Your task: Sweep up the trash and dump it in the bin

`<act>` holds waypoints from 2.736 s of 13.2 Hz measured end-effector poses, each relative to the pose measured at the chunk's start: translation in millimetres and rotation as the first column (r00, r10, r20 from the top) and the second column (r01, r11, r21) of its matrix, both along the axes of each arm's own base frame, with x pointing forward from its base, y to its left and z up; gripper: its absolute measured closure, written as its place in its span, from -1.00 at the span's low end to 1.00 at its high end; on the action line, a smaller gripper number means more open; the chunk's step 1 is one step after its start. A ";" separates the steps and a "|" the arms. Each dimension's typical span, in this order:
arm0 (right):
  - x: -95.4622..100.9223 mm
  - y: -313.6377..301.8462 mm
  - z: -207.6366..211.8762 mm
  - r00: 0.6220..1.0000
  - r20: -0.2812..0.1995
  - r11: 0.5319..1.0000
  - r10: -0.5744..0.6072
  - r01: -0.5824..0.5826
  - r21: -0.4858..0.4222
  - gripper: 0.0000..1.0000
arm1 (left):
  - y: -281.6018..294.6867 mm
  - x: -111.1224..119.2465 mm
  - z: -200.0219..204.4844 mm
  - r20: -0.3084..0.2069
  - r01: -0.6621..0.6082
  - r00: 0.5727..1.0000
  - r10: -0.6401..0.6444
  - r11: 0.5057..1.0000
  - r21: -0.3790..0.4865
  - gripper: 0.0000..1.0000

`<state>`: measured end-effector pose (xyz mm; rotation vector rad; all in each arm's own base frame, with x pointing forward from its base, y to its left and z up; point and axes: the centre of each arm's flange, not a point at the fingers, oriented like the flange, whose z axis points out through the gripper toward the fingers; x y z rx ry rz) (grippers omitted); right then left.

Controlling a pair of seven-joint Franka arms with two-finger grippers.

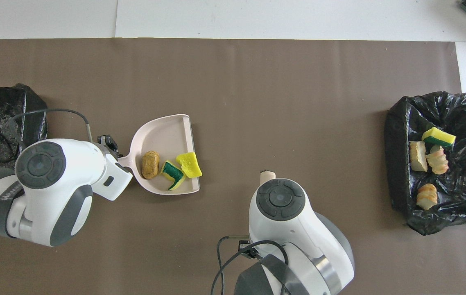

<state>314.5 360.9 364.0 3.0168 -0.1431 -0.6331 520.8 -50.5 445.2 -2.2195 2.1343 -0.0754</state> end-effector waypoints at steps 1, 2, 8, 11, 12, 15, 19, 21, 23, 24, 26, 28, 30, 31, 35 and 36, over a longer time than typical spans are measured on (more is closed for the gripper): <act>-6.8 1.3 -7.3 1.000 -0.007 1.000 0.011 -0.011 -0.008 0.48 | 29.2 3.3 12.7 -0.013 0.000 1.000 0.000 1.000 -0.008 0.37; -9.6 -0.8 -13.2 1.000 -0.019 1.000 0.018 -0.019 -0.013 0.48 | 62.1 5.8 26.0 -0.021 -0.009 1.000 0.008 1.000 -0.023 0.37; -10.6 -3.7 -37.0 0.998 -0.061 0.999 -0.003 0.006 0.042 0.48 | 263.3 -17.8 83.8 0.049 -0.268 0.962 0.270 0.962 -0.043 0.37; -12.9 -6.2 -45.8 0.997 -0.075 0.999 0.011 -0.008 0.039 0.48 | 323.0 -24.9 102.2 0.094 -0.361 0.928 0.361 0.932 -0.025 0.37; -14.0 -7.5 -47.7 0.996 -0.079 0.999 0.028 -0.024 0.045 0.48 | 341.1 -25.1 108.9 0.107 -0.373 0.923 0.370 0.928 0.014 0.37; -12.5 -11.4 -50.1 0.995 -0.083 0.998 0.047 -0.043 0.055 0.48 | 370.2 -8.9 122.5 0.132 -0.350 0.934 0.331 0.920 0.176 0.37; -4.3 -18.8 -50.4 0.996 -0.082 0.998 0.033 -0.028 0.060 0.34 | 381.2 7.2 114.6 0.117 -0.273 0.962 0.247 0.887 0.373 0.37; 1.4 -18.5 -46.5 0.997 -0.060 0.997 0.041 -0.037 0.065 -0.15 | 375.8 13.9 110.6 0.094 -0.237 0.972 0.217 0.865 0.443 0.37; 30.5 -27.3 -31.2 0.998 0.011 0.995 0.061 -0.062 0.080 -0.59 | 363.5 22.5 110.9 0.086 -0.209 0.978 0.192 0.840 0.500 0.37; 53.5 -39.8 -20.6 0.996 0.056 0.994 0.072 -0.076 0.079 -0.84 | 359.0 25.3 111.7 0.081 -0.195 0.980 0.179 0.828 0.525 0.37; 104.2 -73.2 8.2 0.987 0.148 0.995 0.060 -0.071 0.068 -1.00 | 357.9 26.4 113.1 0.071 -0.176 0.984 0.165 0.807 0.564 0.37; 142.2 -100.3 43.6 0.976 0.213 0.997 0.042 -0.055 0.056 -1.00 | 360.5 25.4 114.4 0.064 -0.167 0.985 0.161 0.789 0.591 0.37; 169.5 -121.5 78.3 0.961 0.272 0.998 0.042 -0.055 0.041 -1.00 | 361.9 25.1 119.0 0.061 -0.157 0.986 0.153 0.769 0.620 0.37; 179.9 -130.8 92.6 0.953 0.301 0.998 0.037 -0.049 0.035 -1.00 | 361.7 25.0 122.9 0.065 -0.158 0.986 0.150 0.763 0.626 0.37; 208.6 -169.0 162.0 0.926 0.377 0.999 -0.026 0.013 0.037 -1.00 | 340.9 29.6 130.3 0.072 -0.181 0.982 0.173 0.771 0.610 0.37; 212.8 -185.4 184.6 0.921 0.387 0.999 -0.043 0.030 0.039 -1.00 | 327.2 33.0 127.3 0.069 -0.200 0.978 0.197 0.790 0.580 0.37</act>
